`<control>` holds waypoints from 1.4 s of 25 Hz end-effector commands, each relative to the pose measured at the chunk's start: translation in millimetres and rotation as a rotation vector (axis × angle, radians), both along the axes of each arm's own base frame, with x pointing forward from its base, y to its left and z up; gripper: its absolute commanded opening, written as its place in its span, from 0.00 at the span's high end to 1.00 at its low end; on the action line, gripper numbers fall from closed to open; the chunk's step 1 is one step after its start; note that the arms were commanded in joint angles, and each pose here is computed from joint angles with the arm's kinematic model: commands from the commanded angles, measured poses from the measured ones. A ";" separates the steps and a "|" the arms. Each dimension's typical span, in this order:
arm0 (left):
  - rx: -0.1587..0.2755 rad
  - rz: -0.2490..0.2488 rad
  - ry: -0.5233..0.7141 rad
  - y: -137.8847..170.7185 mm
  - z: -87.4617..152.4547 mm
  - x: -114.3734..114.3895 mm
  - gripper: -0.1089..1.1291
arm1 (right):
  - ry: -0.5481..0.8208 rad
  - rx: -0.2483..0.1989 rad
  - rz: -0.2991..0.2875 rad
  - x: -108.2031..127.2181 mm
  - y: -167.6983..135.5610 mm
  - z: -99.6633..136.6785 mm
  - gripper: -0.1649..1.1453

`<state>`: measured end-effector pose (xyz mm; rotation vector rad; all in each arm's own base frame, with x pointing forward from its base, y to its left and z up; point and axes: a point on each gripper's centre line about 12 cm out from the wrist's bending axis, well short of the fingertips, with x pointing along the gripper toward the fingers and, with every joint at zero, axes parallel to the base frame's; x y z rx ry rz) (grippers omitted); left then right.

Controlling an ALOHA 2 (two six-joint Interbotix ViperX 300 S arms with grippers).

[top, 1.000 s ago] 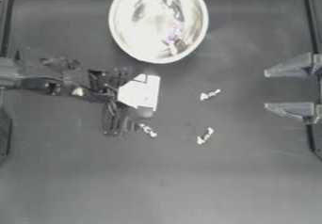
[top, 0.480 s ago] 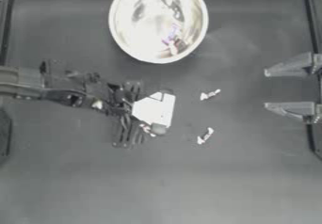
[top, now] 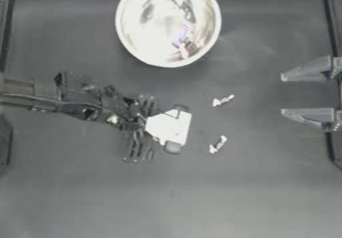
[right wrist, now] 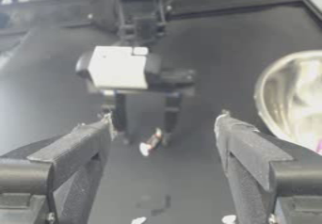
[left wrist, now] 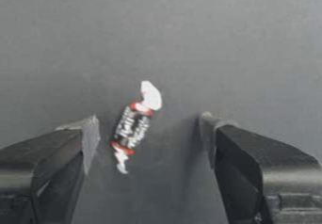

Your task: Put candies in bowl

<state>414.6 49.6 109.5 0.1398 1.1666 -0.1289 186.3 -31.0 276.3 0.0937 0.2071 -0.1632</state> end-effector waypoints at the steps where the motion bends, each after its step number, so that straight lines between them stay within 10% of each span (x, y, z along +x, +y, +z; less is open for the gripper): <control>1: 0.018 0.002 -0.049 6.8 17.1 6.2 0.14 | -0.023 0.000 -0.002 1.8 -0.3 6.4 0.15; 21: 0.008 -0.006 0.004 10.4 17.2 10.1 0.72 | -0.032 -0.001 0.011 2.3 2.2 7.0 0.15; 35: 0.100 0.062 -0.330 37.5 138.8 -13.3 0.72 | -0.041 -0.003 0.008 2.4 1.9 7.1 0.15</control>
